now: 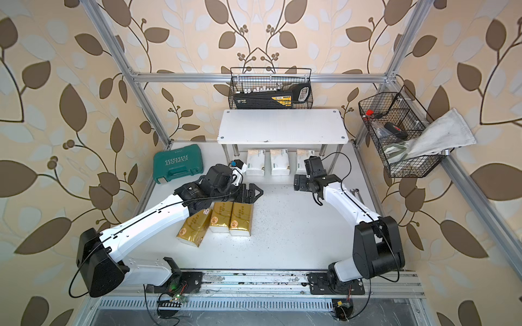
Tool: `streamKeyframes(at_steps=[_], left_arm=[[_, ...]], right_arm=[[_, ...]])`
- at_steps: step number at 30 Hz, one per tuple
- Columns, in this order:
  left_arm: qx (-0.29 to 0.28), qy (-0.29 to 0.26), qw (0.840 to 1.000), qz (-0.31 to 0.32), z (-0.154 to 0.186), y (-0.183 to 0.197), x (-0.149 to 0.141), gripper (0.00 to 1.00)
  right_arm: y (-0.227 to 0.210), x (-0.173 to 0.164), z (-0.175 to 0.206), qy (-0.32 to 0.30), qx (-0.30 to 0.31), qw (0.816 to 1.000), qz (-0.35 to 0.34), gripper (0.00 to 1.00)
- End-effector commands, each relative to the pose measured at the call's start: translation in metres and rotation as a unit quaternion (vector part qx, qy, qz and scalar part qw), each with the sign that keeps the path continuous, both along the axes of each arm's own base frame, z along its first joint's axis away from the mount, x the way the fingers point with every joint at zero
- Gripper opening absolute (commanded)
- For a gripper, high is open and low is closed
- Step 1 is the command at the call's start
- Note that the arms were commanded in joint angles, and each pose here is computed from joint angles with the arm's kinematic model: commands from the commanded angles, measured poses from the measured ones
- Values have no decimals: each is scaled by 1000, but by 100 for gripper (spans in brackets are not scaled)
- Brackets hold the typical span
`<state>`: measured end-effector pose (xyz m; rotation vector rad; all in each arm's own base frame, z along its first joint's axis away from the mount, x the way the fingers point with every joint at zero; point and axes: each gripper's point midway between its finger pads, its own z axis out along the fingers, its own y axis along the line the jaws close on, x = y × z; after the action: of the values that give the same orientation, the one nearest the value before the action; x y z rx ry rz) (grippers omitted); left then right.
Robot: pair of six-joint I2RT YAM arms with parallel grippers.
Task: Place the tissue boxes on the shelf by color
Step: Place a box of tissues on the shelf, then pick up the box of tissues from the center of the board.
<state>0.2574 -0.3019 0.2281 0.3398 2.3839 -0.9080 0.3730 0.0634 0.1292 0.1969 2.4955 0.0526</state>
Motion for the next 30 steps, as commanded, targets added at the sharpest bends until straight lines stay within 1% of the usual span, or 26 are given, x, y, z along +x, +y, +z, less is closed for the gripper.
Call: streamKeyframes(at_steps=[1, 5, 9, 13, 16, 20, 23, 26, 30], left_arm=[[-14, -20, 999, 21, 15, 11, 0, 99], [2, -22, 999, 46, 10, 28, -3, 99], [17, -15, 997, 68, 0, 45, -11, 99], [31, -10, 995, 91, -9, 65, -20, 99], [40, -8, 993, 107, -15, 79, -25, 99], [48, -8, 991, 128, -20, 95, -30, 99], [57, -7, 988, 145, -25, 105, -32, 99], [62, -7, 985, 162, -27, 114, -33, 99], [62, -9, 982, 179, -26, 122, -34, 99]], right_arm=[[5, -15, 1, -6, 27, 1000, -6, 99], [23, -43, -10, 9, 57, 998, 10, 99], [50, -74, -18, 19, 66, 997, 35, 99], [91, -107, -24, 21, 66, 995, 77, 99], [123, -125, -26, 21, 65, 992, 104, 99], [174, -140, -21, 14, 76, 987, 144, 99], [210, -148, -15, 14, 69, 982, 177, 99], [234, -149, -12, 8, 50, 979, 197, 99], [254, -149, -13, 9, 46, 976, 213, 99]])
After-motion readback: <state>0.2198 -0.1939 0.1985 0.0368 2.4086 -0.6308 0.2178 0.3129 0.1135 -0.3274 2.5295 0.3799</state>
